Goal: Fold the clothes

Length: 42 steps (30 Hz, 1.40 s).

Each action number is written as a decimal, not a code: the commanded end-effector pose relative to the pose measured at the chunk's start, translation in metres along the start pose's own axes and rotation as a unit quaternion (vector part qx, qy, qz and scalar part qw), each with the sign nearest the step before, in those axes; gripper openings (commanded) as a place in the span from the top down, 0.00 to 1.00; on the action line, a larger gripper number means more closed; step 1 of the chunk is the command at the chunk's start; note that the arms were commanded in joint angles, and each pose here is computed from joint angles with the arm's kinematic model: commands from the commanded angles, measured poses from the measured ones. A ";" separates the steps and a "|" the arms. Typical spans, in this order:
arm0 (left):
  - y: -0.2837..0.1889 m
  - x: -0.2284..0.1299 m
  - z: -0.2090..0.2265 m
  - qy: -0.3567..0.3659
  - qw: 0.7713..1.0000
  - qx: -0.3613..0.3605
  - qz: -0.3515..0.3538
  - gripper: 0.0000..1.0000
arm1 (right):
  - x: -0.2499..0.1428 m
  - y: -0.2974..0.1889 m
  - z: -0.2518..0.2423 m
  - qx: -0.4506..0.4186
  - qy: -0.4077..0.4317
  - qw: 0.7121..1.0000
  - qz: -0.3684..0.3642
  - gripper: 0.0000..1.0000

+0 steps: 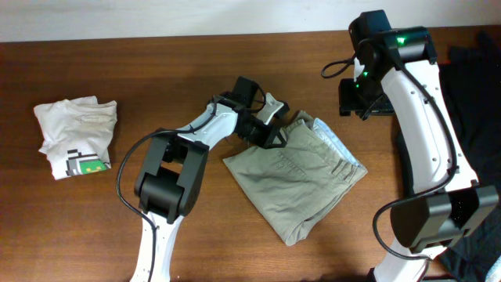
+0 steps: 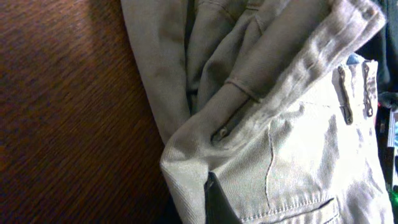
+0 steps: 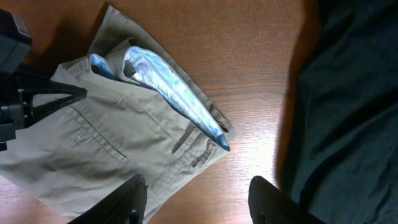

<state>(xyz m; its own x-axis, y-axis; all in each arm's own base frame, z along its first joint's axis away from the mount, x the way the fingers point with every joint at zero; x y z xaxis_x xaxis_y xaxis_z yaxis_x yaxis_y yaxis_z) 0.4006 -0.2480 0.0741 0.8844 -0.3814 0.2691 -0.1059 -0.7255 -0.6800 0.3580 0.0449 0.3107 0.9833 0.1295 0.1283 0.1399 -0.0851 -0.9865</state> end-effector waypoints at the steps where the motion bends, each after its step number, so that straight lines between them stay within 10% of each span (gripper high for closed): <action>1: -0.028 0.012 0.020 -0.021 0.999 0.019 -0.024 0.99 | -0.002 -0.011 -0.002 0.000 0.004 1.000 -0.015 0.43; 8: -0.245 0.036 0.040 -0.123 0.945 0.240 -0.187 0.99 | -0.003 -0.010 -0.011 -0.008 0.015 1.000 -0.014 0.43; 21: -0.489 -0.125 0.133 -0.320 0.791 0.354 -0.383 0.99 | -0.003 -0.009 -0.015 -0.008 0.021 1.000 -0.013 0.43; 22: -0.497 -0.137 0.137 -0.332 0.781 0.358 -0.390 0.86 | -0.003 -0.009 -0.015 -0.008 0.021 1.000 -0.013 0.43; 23: -0.503 -0.147 0.140 -0.342 0.774 0.360 -0.393 0.01 | -0.003 -0.009 -0.015 -0.008 0.021 1.000 -0.012 0.43; 25: -0.510 -0.159 0.143 -0.356 0.766 0.362 -0.396 0.01 | -0.003 -0.009 -0.015 -0.008 0.021 1.000 -0.011 0.43; 30: -0.511 -0.165 0.143 -0.377 0.758 0.349 -0.402 0.01 | -0.003 -0.009 -0.015 -0.008 0.021 1.000 -0.012 0.43; 34: -0.486 -0.128 0.127 -0.324 0.815 0.265 -0.402 0.01 | -0.001 -0.009 -0.014 -0.004 0.022 1.000 -0.020 0.39; 38: -0.415 -0.053 0.090 -0.245 0.874 0.256 -0.332 0.01 | 0.018 -0.010 -0.006 0.057 0.022 0.995 -0.078 0.04; 42: -0.326 -0.005 0.034 -0.193 0.920 0.256 -0.226 0.01 | 0.035 -0.012 -0.005 0.062 0.024 0.989 -0.132 0.02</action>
<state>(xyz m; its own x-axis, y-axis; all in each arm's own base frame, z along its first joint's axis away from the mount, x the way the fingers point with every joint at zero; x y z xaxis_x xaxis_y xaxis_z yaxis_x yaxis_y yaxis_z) 0.4478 0.0645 0.2641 0.8568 0.3179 0.4060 0.5054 -0.3611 -0.7837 0.3881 0.0444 0.3173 0.9390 0.0935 0.3309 0.3290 0.0356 -0.9437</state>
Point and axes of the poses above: each gripper's point midway between its finger pads, its own y axis out along the fingers, its own z axis along the line the jaws close on, x = y × z, the point moved 10 cm from there along -y, back along the fingers, and after that the axes turned 11 degrees about -y, right-handed, at the moved point
